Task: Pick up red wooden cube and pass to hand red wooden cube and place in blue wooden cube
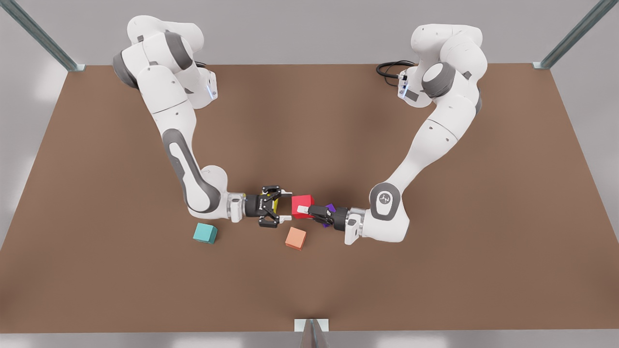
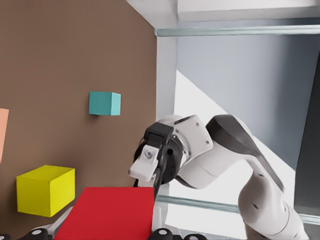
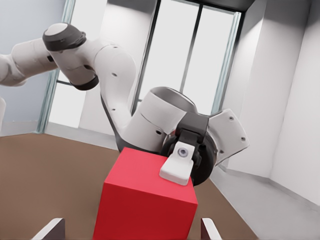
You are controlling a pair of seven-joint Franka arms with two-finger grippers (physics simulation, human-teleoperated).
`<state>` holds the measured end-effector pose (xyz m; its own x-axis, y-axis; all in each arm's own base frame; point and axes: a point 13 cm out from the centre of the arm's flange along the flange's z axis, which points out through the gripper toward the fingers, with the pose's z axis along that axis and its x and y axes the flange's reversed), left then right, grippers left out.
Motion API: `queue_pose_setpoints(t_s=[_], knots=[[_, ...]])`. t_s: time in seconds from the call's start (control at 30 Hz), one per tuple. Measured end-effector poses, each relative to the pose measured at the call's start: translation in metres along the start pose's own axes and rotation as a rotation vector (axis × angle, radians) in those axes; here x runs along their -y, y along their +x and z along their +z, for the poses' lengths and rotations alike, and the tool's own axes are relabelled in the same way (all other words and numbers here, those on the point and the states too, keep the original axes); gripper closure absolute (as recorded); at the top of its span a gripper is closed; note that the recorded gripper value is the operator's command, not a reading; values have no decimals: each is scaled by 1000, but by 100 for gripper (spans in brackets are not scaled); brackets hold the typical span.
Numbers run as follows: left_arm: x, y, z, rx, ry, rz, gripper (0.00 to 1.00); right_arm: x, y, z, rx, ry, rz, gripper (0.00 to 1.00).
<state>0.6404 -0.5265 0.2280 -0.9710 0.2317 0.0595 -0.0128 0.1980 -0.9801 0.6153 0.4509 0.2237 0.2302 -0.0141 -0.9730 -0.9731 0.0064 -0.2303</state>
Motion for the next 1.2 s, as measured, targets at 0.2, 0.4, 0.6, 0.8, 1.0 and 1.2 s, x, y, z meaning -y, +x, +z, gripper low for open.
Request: queue_pose_setpoints(t_s=[0.2,0.4,0.6,0.8,1.0,1.2], knots=[[0,0,0,0,0,14,29,0,3,4,-5,9,-10,0],[2,1,3,-3,1,25,29,-2,8,10,-5,15,-10,0],[1,1,4,-2,1,30,29,-3,5,19,0,25,-10,0],[2,1,4,-2,1,36,29,-4,6,28,-1,33,-7,0],[5,2,10,3,11,34,29,-7,10,35,-6,42,3,0],[5,0,10,13,14,31,29,-6,11,37,-13,48,3,28]])
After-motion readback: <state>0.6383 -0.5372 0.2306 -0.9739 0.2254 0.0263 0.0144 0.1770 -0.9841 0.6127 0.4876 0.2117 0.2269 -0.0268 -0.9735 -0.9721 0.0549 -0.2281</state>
